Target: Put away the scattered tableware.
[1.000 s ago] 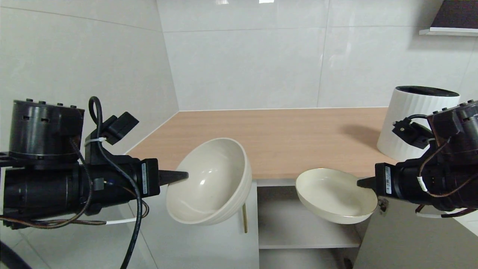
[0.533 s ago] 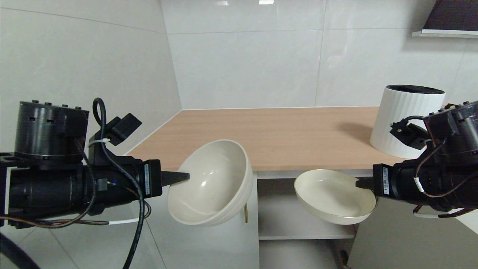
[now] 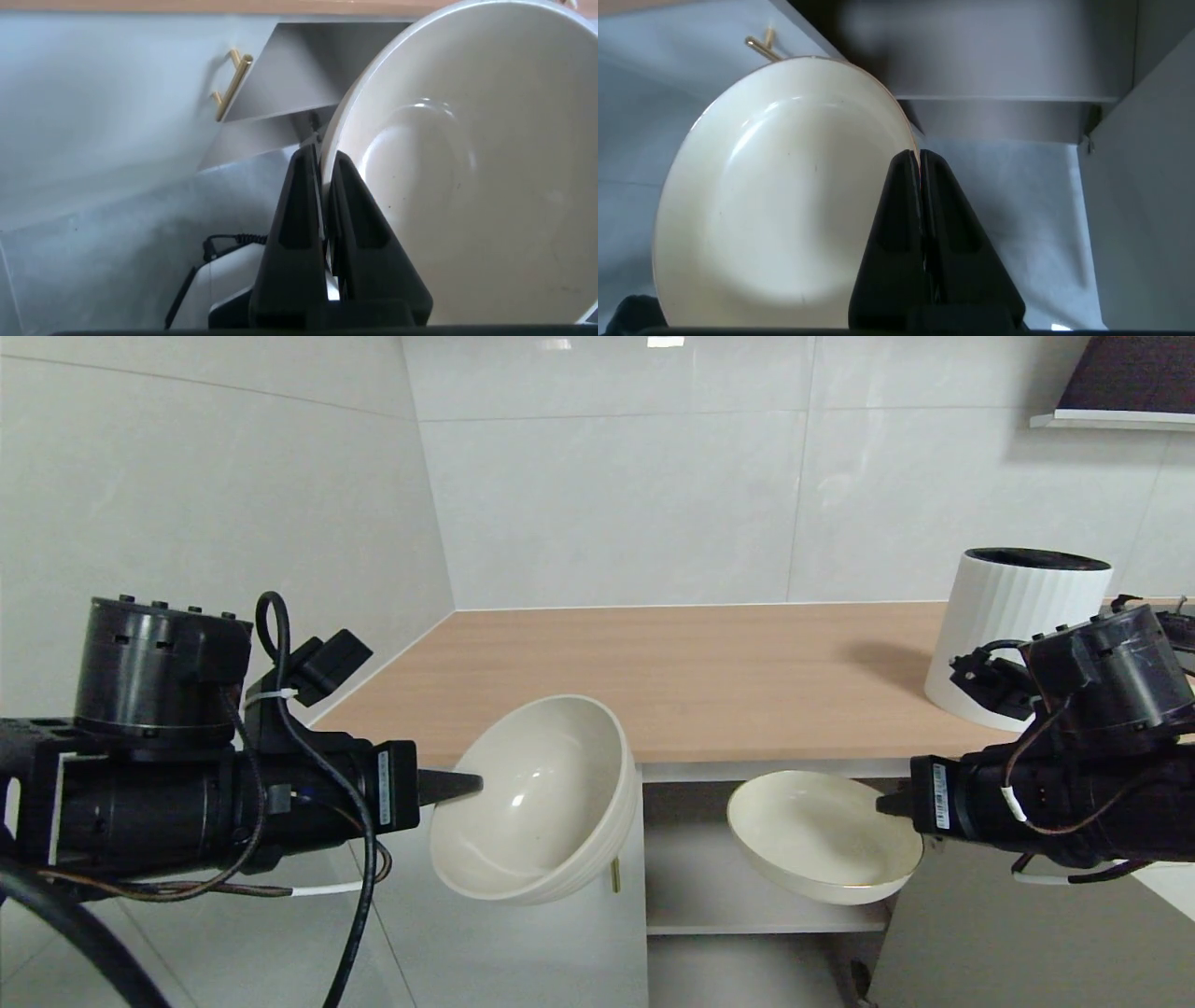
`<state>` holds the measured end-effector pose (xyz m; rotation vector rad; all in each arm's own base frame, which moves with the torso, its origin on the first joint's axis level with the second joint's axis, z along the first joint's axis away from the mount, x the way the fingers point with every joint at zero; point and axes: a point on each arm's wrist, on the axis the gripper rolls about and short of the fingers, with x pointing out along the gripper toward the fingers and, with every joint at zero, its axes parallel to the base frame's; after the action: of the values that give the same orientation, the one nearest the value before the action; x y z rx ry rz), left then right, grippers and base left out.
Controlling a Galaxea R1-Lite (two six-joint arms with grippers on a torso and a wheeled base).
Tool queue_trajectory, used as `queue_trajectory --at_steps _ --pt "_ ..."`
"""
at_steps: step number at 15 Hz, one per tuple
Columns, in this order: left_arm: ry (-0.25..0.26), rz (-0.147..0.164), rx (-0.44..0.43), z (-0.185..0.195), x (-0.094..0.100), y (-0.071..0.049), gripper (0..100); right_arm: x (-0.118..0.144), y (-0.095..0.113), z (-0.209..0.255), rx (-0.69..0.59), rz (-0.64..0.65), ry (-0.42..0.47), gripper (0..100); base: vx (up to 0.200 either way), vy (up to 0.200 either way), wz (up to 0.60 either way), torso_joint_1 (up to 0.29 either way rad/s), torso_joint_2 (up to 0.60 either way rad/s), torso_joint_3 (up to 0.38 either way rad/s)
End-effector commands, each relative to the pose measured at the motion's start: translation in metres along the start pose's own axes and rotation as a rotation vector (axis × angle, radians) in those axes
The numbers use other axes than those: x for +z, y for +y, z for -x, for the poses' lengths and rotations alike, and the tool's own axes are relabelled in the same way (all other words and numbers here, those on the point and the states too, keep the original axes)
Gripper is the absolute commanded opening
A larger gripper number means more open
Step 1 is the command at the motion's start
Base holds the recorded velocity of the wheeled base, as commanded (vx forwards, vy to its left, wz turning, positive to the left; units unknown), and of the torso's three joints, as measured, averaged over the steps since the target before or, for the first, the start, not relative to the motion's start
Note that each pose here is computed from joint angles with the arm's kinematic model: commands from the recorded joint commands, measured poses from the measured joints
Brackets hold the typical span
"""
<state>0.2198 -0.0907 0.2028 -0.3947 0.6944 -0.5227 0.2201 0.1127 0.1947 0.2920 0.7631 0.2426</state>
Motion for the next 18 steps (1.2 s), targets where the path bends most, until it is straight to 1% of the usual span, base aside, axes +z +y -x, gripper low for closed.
queue_trajectory --at_steps 1,5,14,18 --pt "0.009 0.004 0.004 -0.0033 -0.0004 0.0014 0 -0.0003 -0.0015 -0.0049 -0.01 -0.003 0.013 0 0.0 0.0 0.0 0.0 0.0 0.0" --pt "0.019 0.007 0.009 -0.0063 -0.001 0.0027 0 0.0 -0.0035 -0.006 -0.017 0.01 0.014 0 0.0 0.0 0.0 -0.139 0.34 0.206" --pt "0.021 0.008 0.01 -0.0072 -0.0012 0.0031 0 -0.001 -0.004 -0.0077 -0.021 0.012 0.021 0 0.0 0.0 0.0 -0.149 0.46 0.299" --pt "0.021 0.008 0.01 -0.0072 -0.0012 0.0031 0 -0.0017 -0.0043 -0.0092 -0.024 0.012 0.026 0 0.0 0.0 0.0 -0.041 0.16 0.111"
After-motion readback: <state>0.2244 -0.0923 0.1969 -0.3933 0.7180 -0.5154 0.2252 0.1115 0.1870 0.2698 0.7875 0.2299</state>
